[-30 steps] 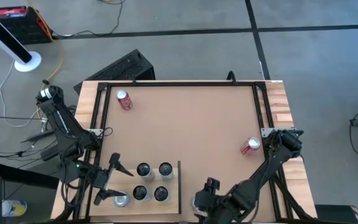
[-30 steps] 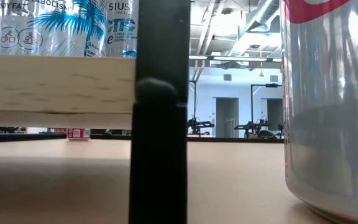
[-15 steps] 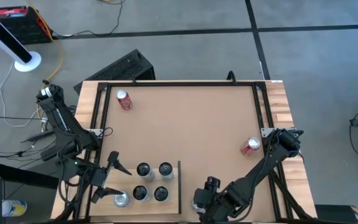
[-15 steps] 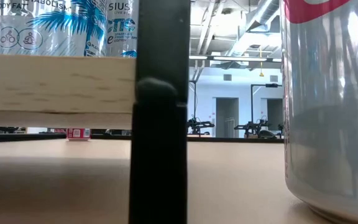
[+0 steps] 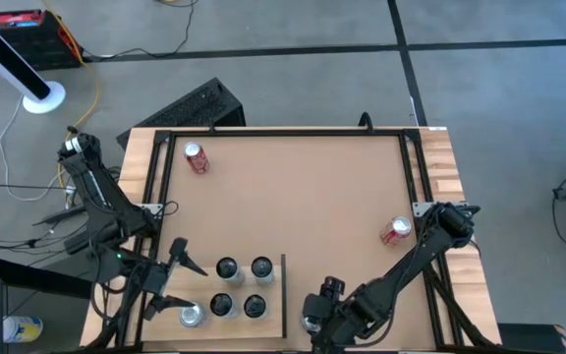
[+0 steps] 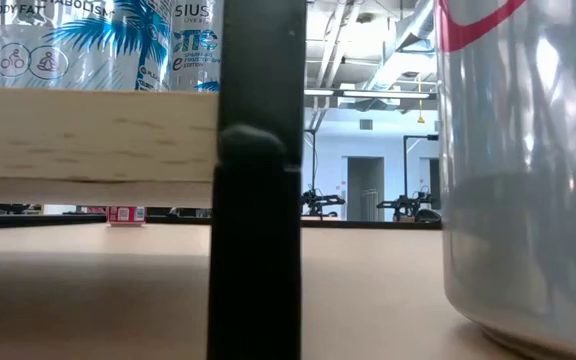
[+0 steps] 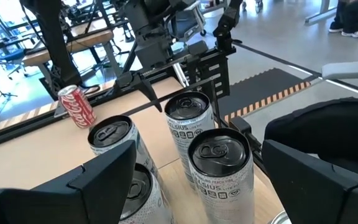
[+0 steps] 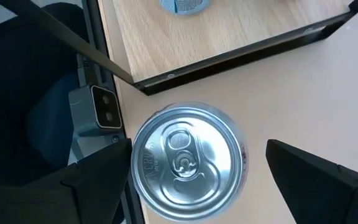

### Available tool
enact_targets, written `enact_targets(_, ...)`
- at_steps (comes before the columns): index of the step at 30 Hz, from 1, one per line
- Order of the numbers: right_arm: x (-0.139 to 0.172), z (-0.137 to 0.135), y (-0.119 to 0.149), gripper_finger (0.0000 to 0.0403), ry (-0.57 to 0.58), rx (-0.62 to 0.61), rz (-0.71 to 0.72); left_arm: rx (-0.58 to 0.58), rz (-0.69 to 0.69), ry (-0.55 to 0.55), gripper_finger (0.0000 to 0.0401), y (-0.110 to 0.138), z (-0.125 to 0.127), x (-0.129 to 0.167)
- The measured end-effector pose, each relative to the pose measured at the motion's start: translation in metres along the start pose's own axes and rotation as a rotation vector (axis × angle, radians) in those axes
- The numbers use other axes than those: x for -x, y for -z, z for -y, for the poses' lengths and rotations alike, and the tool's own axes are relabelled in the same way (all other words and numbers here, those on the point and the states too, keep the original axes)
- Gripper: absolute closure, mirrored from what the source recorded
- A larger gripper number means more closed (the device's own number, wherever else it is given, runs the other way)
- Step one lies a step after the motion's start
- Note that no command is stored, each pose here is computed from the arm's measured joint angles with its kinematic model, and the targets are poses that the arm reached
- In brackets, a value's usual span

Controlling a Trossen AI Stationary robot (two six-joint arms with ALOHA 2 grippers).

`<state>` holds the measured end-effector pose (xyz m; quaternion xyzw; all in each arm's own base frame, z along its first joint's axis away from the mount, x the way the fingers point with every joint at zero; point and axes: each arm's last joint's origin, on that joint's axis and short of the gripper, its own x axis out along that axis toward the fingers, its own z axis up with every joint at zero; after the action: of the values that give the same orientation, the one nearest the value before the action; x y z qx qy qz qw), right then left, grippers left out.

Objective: Place canned beverage on shelf
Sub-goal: Put the silver soda can on the shelf aligned with the other silver soda can

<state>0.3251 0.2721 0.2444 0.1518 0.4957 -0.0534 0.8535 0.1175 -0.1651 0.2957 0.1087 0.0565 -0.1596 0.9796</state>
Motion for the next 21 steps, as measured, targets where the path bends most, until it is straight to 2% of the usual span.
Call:
enact_targets(8,-0.001,0.002,-0.001,0.0014,0.010,0.005,-0.005,0.011,0.008,0.008,0.0068,-0.002,-0.003,0.004)
enact_targets(11,-0.007,0.003,-0.001,0.0033,0.027,0.011,-0.016,0.020,0.010,0.009,0.0068,-0.002,-0.005,0.005)
enact_targets(16,-0.008,0.007,-0.002,0.0090,0.022,0.017,-0.062,0.034,0.031,0.008,0.0068,-0.006,-0.009,0.010)
enact_targets(21,-0.007,0.010,-0.005,0.0091,0.038,0.072,-0.045,0.039,0.034,0.007,0.0068,-0.007,-0.015,0.017)
